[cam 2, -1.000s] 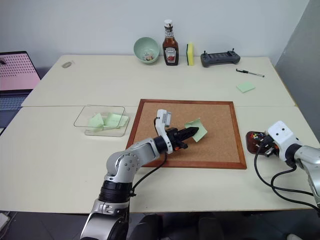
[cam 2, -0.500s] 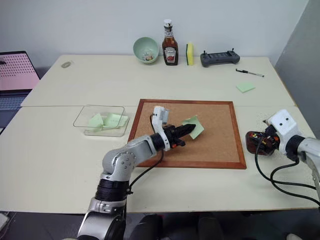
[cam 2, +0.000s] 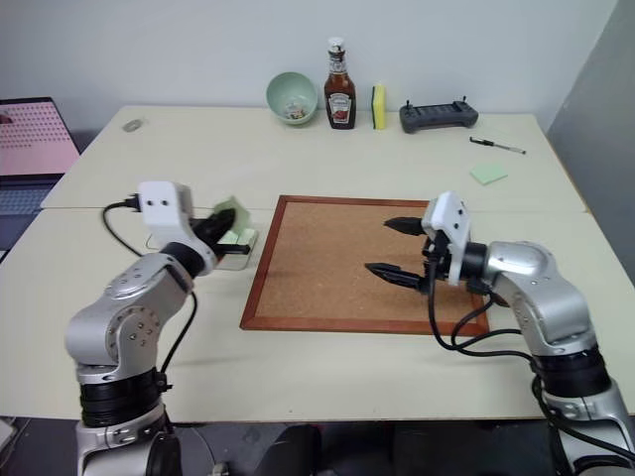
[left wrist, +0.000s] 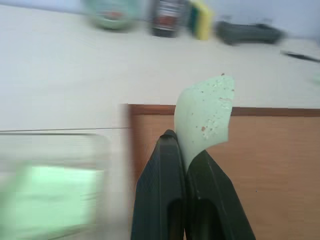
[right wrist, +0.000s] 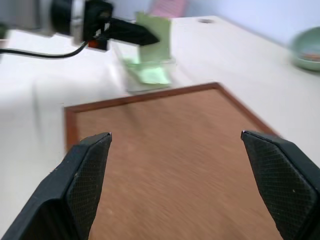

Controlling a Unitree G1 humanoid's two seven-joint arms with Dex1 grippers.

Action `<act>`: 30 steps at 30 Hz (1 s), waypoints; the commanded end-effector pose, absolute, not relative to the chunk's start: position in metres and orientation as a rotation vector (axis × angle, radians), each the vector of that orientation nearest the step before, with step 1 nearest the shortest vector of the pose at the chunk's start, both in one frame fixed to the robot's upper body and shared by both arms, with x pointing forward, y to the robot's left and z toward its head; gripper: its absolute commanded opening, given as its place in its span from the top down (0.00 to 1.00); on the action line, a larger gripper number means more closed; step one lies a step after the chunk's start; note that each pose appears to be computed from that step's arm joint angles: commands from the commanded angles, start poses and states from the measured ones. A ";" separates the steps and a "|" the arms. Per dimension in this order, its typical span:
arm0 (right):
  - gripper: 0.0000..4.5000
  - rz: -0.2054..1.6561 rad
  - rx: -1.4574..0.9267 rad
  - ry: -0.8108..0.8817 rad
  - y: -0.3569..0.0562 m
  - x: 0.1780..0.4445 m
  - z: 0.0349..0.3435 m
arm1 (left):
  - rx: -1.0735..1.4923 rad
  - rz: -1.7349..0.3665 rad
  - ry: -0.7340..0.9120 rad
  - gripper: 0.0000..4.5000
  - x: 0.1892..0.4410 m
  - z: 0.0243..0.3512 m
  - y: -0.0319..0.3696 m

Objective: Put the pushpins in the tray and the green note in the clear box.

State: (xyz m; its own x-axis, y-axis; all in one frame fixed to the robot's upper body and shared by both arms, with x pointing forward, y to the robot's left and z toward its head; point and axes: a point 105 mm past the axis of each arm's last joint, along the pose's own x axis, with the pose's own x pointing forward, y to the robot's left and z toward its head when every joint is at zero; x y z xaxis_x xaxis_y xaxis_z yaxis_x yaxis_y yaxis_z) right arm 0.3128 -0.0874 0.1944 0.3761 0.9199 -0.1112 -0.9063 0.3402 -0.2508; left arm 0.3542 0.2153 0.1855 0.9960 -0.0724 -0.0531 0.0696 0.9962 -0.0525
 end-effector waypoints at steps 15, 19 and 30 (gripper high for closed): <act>0.02 1.292 -0.359 -0.112 -0.055 0.310 0.196 | 0.050 0.134 0.006 0.67 0.364 0.191 0.255; 0.02 1.285 -0.361 -0.111 -0.056 0.310 0.196 | 0.057 0.133 0.003 0.48 0.365 0.192 0.253; 0.02 1.070 -0.308 -0.116 -0.094 0.320 0.198 | 0.116 -0.255 -0.108 0.30 0.357 0.209 0.174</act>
